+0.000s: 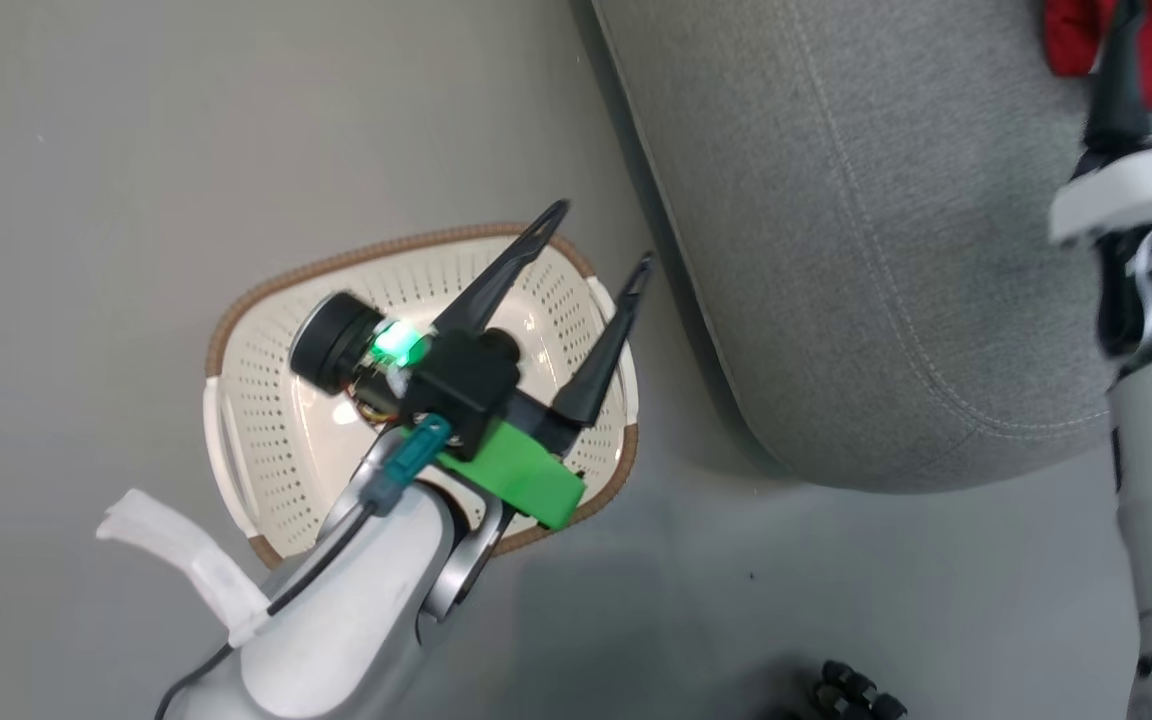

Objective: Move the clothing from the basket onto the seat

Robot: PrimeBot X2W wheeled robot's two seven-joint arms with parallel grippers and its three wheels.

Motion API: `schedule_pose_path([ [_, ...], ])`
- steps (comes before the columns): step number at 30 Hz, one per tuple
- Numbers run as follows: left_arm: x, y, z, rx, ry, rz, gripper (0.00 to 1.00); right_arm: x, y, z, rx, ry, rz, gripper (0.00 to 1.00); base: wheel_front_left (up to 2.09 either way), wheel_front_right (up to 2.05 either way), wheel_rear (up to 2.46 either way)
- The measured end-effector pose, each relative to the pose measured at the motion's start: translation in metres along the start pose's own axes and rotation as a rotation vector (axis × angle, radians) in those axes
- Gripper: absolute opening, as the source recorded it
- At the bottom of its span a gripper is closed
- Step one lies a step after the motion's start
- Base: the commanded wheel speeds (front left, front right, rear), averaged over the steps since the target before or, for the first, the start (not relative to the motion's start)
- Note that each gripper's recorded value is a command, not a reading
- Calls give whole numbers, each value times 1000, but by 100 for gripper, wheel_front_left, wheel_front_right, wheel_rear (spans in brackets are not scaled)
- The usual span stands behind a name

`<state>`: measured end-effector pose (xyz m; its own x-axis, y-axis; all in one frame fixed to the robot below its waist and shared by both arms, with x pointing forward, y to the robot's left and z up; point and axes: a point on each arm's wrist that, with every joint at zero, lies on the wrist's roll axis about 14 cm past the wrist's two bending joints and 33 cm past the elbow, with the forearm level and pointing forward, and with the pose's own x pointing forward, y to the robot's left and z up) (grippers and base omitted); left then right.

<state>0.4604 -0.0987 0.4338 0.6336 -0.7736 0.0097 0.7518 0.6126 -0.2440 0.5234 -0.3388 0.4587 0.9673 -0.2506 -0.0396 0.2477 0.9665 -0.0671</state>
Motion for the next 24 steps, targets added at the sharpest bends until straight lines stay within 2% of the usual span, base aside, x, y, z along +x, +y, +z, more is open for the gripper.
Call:
schedule_pose_path([
  [5,-23,13,9,-81,-24,128,100,-37,45,11,20,-26,133,100,0,0,0],
  [10,-56,26,11,-104,-15,264,100,-83,87,11,59,-15,261,100,0,0,0],
  [16,-119,55,28,-109,-55,518,100,-136,124,35,124,-70,367,100,0,0,0],
  [20,-171,68,49,-89,-129,656,100,-163,130,53,146,-125,385,100,0,0,0],
  [24,-208,66,71,-28,-195,694,100,-182,134,76,155,-196,400,100,0,0,0],
])
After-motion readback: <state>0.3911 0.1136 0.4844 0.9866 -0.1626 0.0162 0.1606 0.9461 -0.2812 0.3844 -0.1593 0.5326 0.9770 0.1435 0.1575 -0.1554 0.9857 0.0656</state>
